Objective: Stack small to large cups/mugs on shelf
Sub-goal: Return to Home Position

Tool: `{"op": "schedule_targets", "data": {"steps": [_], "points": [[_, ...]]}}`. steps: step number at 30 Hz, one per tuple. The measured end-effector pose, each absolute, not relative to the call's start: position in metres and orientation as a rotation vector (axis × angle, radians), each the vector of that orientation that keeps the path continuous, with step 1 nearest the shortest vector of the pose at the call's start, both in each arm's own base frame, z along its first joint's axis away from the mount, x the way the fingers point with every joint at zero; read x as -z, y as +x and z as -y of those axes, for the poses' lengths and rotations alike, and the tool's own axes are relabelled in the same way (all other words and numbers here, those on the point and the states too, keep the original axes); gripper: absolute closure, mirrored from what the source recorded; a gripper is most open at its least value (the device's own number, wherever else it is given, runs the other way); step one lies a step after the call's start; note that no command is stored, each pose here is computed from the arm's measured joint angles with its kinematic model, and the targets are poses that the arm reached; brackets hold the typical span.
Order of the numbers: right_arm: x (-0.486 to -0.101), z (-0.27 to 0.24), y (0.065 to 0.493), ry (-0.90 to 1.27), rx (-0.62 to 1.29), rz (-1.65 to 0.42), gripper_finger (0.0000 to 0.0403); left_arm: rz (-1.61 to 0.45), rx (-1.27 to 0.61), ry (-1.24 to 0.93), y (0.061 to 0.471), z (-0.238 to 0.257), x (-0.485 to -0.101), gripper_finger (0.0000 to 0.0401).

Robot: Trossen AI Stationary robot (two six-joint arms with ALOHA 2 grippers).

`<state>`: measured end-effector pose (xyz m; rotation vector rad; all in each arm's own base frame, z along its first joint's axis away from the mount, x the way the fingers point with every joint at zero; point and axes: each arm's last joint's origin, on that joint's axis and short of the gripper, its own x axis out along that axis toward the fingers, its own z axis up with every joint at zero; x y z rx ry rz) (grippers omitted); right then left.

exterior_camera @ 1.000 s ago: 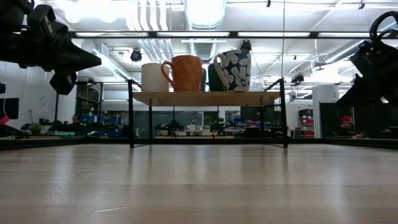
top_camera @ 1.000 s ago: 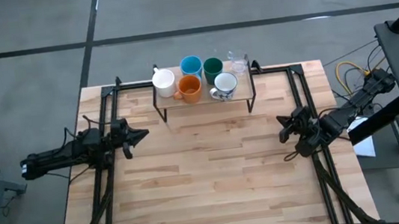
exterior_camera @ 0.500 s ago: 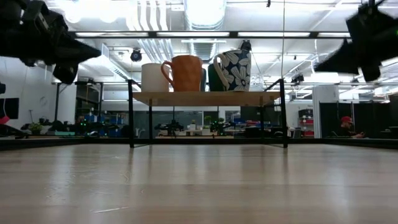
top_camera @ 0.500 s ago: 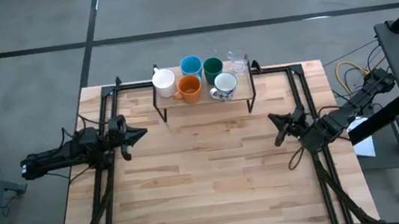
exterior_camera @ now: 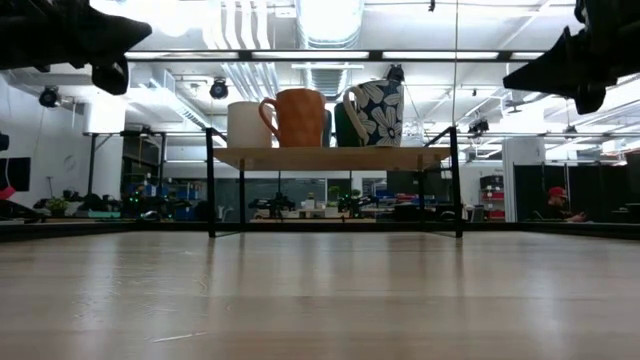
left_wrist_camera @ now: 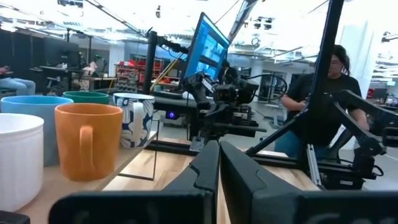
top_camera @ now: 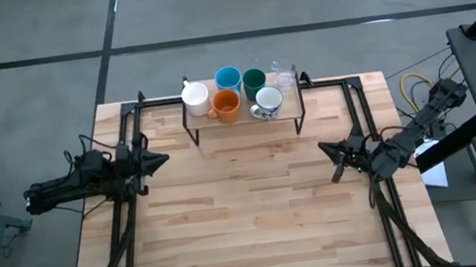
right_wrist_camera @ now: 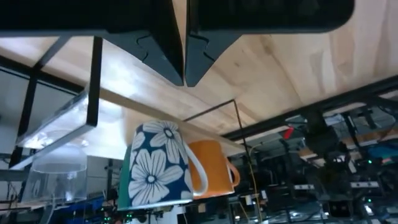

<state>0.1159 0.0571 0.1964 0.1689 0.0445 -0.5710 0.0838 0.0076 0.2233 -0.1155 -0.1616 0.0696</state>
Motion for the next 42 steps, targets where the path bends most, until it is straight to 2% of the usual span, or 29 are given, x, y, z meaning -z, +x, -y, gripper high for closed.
{"op": "schedule_targets", "data": {"steps": [42], "points": [[-0.1879,-0.056,0.1147,0.141,0.577,-0.063,0.0394,0.138,-0.072,-0.116,0.0866,-0.0079,-0.2217,0.0401]]}}
